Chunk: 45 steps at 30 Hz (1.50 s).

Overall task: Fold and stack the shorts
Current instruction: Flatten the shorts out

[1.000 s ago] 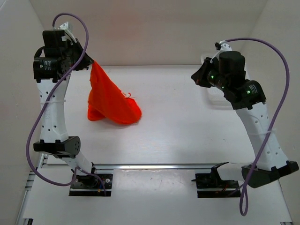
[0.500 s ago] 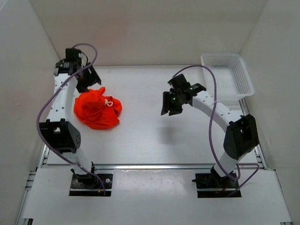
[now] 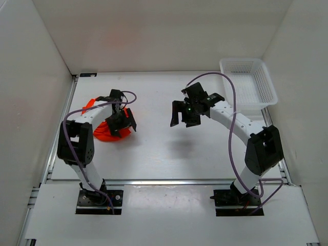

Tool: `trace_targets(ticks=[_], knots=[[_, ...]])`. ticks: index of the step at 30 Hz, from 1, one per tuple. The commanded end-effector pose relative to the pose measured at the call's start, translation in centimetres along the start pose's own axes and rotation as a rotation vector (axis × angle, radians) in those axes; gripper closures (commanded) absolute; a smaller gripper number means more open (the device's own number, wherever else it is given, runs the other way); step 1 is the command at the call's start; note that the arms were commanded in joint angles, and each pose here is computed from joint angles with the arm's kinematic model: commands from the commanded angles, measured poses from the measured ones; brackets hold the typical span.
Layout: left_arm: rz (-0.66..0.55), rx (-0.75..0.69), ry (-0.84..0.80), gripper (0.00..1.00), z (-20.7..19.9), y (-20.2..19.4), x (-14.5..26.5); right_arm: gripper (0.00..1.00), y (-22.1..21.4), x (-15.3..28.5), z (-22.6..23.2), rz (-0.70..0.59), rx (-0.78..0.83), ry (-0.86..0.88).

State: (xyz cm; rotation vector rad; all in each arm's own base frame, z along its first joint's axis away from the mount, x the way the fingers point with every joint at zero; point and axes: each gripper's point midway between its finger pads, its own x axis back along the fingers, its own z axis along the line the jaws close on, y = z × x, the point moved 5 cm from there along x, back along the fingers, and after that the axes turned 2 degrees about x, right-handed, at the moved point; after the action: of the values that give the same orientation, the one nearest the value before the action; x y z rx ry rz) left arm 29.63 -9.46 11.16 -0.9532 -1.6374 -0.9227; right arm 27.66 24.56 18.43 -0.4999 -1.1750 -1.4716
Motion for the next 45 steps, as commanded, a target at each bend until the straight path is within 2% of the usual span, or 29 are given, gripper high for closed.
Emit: trace_targets(ticks=[1, 4, 6, 7, 8, 9, 10, 15, 17, 19, 20, 22, 23, 24, 25, 27, 30, 32, 33, 34, 35, 36, 37, 38, 39, 40, 41, 42, 45], knots=[[-0.151, -0.040, 0.028, 0.08, -1.0, 3.8, 0.6, 0.08, -0.2, 2.1, 0.3, -0.060, 0.025, 0.016], [-0.169, -0.058, 0.122, 0.10, -0.4, 5.4, -1.1, 0.07, -0.9, 3.1, -1.0, -0.083, -0.002, -0.016], [-0.157, -0.069, 0.162, 0.19, -0.1, 5.9, -2.4, 0.07, -1.7, 3.7, -1.2, -0.093, -0.011, -0.021], [-0.162, -0.078, 0.159, 0.29, -0.3, 6.3, -2.4, 0.07, -1.8, 4.0, -1.5, -0.100, -0.018, -0.024], [-0.160, -0.078, 0.160, 0.68, -0.4, 6.4, -2.6, 0.06, -2.3, 4.0, -1.8, -0.099, -0.020, -0.036], [-0.160, -0.099, 0.142, 0.88, -1.1, 6.4, -2.5, 0.06, -2.2, 4.8, -2.0, -0.121, -0.036, -0.034], [-0.170, -0.125, 0.119, 0.90, -1.9, 6.6, -2.0, 0.06, -2.3, 5.1, -2.4, -0.130, -0.045, -0.037], [-0.183, -0.310, -0.049, 0.90, -8.4, 4.1, 1.8, 0.06, -3.0, 6.8, -4.9, -0.182, -0.102, -0.087], [-0.197, -0.435, -0.161, 0.90, -13.4, 1.5, 4.7, 0.06, -3.2, 7.7, -5.8, -0.208, -0.127, -0.106], [-0.155, -0.522, -0.208, 0.90, -16.5, -1.2, 5.7, 0.04, -3.8, 8.2, -7.6, -0.216, -0.168, -0.137], [-0.168, -0.594, -0.281, 0.90, -19.9, -3.5, 7.6, 0.04, -4.0, 8.8, -7.9, -0.238, -0.178, -0.140], [-0.093, -0.665, -0.311, 0.86, -22.3, -6.2, 7.2, 0.04, -4.8, 9.1, -9.4, -0.237, -0.216, -0.162], [-0.102, -0.709, -0.373, 0.44, -24.6, -7.6, 8.9, 0.04, -4.9, 9.6, -9.8, -0.254, -0.235, -0.160], [-0.084, -0.733, -0.380, 0.28, -25.1, -8.1, 9.0, 0.04, -5.2, 9.6, -10.2, -0.256, -0.237, -0.167], [-0.068, -0.733, -0.364, 0.17, -25.4, -8.0, 8.4, 0.04, -5.9, 9.3, -10.6, -0.239, -0.251, -0.164], [-0.089, -0.732, -0.370, 0.00, -25.6, -7.7, 9.6, 0.04, -6.7, 9.0, -10.8, -0.223, -0.264, -0.152], [-0.128, -0.647, -0.359, 0.00, -23.7, -5.2, 10.8, 0.04, -7.9, 8.3, -11.1, -0.203, -0.279, -0.147], [-0.161, -0.600, -0.369, 0.07, -21.8, -4.2, 12.3, 0.04, -8.1, 7.9, -11.3, -0.199, -0.306, -0.138], [-0.134, -0.550, -0.308, 0.13, -19.5, -3.6, 10.5, 0.04, -8.2, 7.6, -11.2, -0.201, -0.302, -0.120], [-0.178, -0.526, -0.340, 0.35, -18.7, -3.3, 11.7, 0.04, -8.0, 7.4, -11.2, -0.201, -0.311, -0.119], [-0.180, -0.496, -0.333, 0.46, -17.7, -3.1, 11.3, 0.02, -8.4, 7.1, -11.2, -0.187, -0.330, -0.111], [-0.128, -0.422, -0.281, 0.57, -15.2, -3.0, 8.9, 0.02, -8.7, 6.5, -11.5, -0.168, -0.349, -0.115], [-0.117, -0.391, -0.299, 0.65, -14.3, -3.2, 8.9, 0.02, -8.7, 6.2, -12.4, -0.172, -0.390, -0.138], [-0.115, -0.366, -0.312, 0.66, -13.9, -3.1, 8.2, 0.02, -9.4, 5.6, -13.0, -0.163, -0.441, -0.147], [-0.092, -0.343, -0.303, 0.61, -13.4, -3.2, 7.1, 0.02, -9.2, 5.3, -13.4, -0.182, -0.473, -0.149], [-0.054, -0.326, -0.284, 0.49, -12.6, -4.0, 5.8, 0.04, -9.3, 5.3, -14.5, -0.199, -0.533, -0.145], [-0.045, -0.326, -0.284, 0.36, -12.7, -4.5, 5.5, 0.05, -10.4, 4.5, -15.4, -0.179, -0.589, -0.154], [-0.028, -0.345, -0.285, 0.17, -13.5, -5.4, 4.8, 0.05, -10.0, 4.6, -16.6, -0.223, -0.654, -0.151], [0.019, -0.382, -0.260, 0.15, -14.4, -6.8, 2.5, 0.10, -10.1, 4.2, -17.8, -0.233, -0.710, -0.139]])
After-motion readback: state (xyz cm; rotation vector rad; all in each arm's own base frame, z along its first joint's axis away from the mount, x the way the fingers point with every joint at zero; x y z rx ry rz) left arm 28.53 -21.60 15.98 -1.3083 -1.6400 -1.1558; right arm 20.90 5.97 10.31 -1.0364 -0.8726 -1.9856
